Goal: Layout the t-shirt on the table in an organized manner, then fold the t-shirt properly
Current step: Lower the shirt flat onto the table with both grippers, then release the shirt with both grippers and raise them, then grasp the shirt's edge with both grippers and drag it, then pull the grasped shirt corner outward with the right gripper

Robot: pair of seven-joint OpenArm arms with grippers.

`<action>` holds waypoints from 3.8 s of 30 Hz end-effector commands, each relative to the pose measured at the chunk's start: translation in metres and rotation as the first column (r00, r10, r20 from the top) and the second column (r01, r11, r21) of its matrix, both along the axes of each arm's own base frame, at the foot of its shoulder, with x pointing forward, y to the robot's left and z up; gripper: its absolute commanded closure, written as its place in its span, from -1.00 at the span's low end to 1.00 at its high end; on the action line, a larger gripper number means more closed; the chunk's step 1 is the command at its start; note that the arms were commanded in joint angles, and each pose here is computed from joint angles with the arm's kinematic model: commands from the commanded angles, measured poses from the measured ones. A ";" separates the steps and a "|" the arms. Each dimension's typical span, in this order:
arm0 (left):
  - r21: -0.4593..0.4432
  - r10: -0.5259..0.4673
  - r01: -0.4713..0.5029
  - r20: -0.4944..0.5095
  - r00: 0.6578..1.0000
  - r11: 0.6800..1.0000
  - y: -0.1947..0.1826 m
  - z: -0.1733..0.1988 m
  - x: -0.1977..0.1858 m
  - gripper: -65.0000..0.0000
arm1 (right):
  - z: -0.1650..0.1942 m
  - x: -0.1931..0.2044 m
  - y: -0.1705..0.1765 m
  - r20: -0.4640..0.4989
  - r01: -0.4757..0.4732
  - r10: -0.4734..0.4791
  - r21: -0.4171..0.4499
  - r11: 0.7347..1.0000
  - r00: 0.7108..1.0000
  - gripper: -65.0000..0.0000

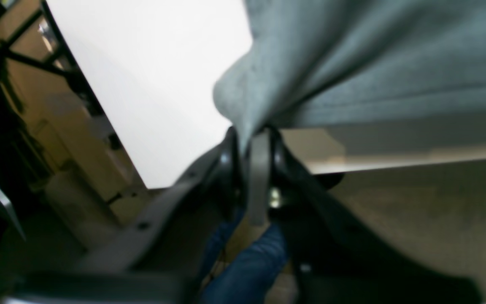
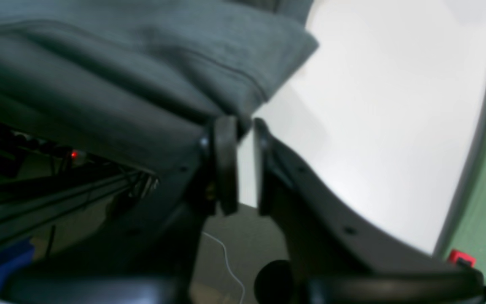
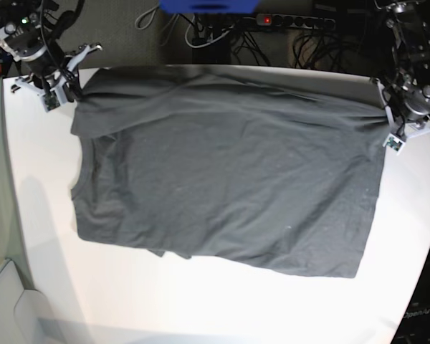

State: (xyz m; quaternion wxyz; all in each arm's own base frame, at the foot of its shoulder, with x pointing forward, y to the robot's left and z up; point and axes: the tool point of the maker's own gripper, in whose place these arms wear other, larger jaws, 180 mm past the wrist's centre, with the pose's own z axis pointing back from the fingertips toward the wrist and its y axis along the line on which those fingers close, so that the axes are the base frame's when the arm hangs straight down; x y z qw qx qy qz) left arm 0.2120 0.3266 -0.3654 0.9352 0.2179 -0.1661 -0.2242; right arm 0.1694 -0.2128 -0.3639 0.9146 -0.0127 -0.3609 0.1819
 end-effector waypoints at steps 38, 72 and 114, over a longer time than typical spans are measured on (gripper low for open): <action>-0.322 -0.024 0.101 0.235 0.972 0.941 -0.120 0.000 0.166 -0.13 | 0.031 0.164 0.031 0.252 -0.074 0.044 0.113 0.991 0.967 0.72; -0.131 0.092 -0.091 -0.001 0.996 0.987 -0.042 -0.045 0.047 0.99 | -0.047 0.036 0.079 -0.072 -0.264 0.262 -0.022 0.964 0.962 0.90; -0.186 0.107 -0.112 -0.033 0.994 0.976 -0.049 -0.060 0.059 0.99 | -0.013 0.093 0.073 0.061 -0.271 0.277 -0.085 0.959 0.959 0.82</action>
